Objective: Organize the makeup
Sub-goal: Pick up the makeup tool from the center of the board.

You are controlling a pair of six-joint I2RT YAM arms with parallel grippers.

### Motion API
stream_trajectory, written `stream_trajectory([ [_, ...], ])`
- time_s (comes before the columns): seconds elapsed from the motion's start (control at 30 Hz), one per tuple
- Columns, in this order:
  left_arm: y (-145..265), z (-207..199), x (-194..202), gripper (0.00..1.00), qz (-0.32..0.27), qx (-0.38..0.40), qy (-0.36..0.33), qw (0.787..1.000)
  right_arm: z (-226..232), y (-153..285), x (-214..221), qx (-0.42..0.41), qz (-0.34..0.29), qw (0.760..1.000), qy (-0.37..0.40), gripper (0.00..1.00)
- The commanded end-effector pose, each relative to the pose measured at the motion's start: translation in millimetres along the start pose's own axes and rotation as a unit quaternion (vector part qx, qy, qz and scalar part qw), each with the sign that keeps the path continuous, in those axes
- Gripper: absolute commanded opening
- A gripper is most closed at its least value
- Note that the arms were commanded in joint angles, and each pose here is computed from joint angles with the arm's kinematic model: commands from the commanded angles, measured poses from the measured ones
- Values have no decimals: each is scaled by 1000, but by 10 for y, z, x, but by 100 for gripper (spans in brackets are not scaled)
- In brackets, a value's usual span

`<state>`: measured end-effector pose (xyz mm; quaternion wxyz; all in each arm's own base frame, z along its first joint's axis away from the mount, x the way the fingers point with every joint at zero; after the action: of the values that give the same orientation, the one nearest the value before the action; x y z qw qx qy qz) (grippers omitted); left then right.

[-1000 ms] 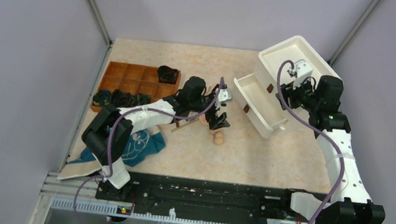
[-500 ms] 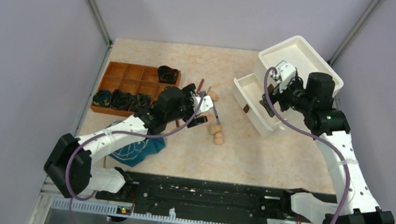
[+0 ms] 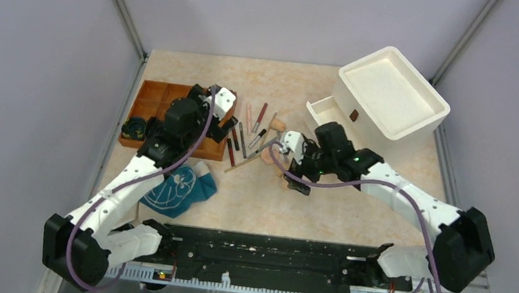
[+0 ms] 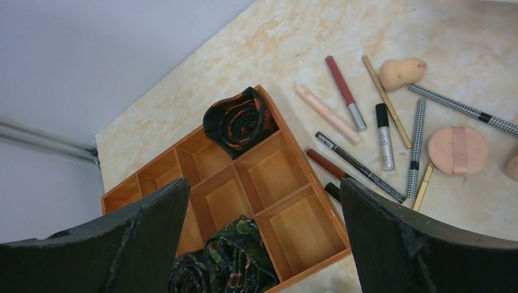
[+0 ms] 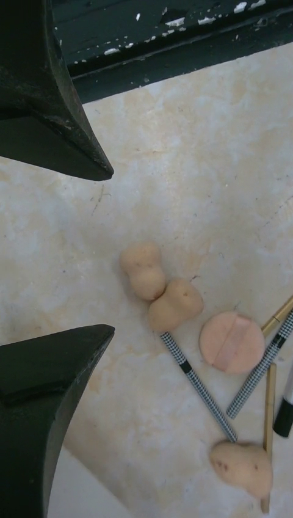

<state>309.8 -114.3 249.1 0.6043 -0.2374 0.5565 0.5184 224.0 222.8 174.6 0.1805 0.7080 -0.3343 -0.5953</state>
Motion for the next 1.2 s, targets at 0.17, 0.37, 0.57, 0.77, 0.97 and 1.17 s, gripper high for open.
stream_trajectory([
  [0.17,75,370,-563,99,-35,-22,105,994,18,-624,239,26,91,996,-3,77],
  [0.37,143,356,-469,99,-48,-13,134,990,96,-780,420,18,127,992,-4,71],
  [0.57,273,384,-402,99,-89,-11,147,985,114,-863,531,16,147,989,-6,59],
  [0.77,305,402,-402,99,-96,-13,147,984,127,-913,574,9,156,988,-6,47],
  [0.97,336,429,-361,99,-101,-22,142,984,196,-876,524,-24,148,989,3,27],
  [1.17,379,483,-362,99,-104,-33,139,984,334,-675,335,-83,114,990,28,8],
])
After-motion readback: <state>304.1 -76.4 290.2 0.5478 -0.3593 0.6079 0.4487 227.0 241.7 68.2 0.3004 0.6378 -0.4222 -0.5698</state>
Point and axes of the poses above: each gripper's point midway between its finger pads, its own y axis back along the fingers, its own z axis along the line the jaws close on, x = y × z, the point moved 4 cm from there along y, back along the fingers, and after that the axes turned 9 degrees about y, right-handed, at the moved point
